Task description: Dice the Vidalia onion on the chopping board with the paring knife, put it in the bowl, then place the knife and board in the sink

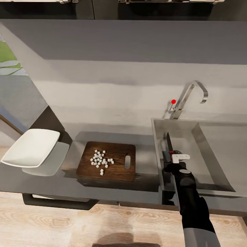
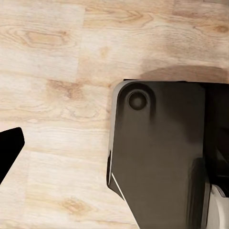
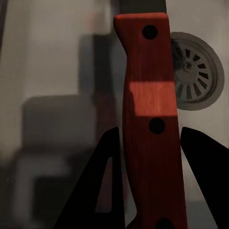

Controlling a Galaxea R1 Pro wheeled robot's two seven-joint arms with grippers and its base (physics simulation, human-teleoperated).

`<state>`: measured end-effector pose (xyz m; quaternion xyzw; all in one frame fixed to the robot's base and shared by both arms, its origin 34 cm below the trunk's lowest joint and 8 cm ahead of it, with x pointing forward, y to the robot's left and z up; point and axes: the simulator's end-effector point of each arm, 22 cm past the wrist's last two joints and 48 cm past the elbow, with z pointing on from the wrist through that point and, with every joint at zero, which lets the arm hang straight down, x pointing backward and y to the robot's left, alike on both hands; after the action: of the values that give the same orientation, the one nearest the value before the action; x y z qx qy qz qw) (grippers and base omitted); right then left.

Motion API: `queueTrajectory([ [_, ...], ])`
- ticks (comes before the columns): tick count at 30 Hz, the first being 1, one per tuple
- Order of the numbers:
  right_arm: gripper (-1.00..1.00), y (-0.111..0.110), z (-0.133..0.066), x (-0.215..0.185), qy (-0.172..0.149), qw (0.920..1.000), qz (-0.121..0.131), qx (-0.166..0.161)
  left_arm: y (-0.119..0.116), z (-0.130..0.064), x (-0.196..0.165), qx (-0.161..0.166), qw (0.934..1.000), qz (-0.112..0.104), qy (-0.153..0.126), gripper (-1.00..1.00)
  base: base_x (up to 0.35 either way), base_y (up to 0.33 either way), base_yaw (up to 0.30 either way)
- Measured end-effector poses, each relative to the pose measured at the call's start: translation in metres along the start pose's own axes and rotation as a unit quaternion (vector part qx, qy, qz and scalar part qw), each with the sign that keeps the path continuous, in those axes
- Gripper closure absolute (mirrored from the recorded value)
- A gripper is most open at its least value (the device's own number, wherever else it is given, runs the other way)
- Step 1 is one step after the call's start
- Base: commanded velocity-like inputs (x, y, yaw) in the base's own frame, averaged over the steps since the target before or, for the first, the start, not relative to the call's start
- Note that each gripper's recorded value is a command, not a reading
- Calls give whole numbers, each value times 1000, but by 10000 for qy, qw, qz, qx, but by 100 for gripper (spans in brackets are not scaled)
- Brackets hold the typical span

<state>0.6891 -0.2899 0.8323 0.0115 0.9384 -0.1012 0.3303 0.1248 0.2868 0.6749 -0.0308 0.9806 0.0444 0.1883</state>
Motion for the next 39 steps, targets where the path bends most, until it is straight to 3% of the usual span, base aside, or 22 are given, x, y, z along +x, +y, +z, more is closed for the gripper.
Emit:
queueTrajectory([
  [19,100,11,11,31,369,9992,-44,-117,0,0,0,1,10000,-2,1,-100,31,-70,0],
  [20,-100,12,12,34,395,9991,-50,-125,0,0,0,1,10000,-1,-1,-100,0,0,0],
  [32,-100,12,9,25,290,9994,114,-165,0,0,0,2,10000,-2,-2,-100,0,0,0],
  [36,-100,-13,-16,-34,-415,9988,236,65,0,0,0,1,10000,-2,-2,-100,0,0,0],
  [39,-100,-24,-31,-60,-747,9966,301,167,0,0,0,1,10000,-2,5,-100,0,0,0],
])
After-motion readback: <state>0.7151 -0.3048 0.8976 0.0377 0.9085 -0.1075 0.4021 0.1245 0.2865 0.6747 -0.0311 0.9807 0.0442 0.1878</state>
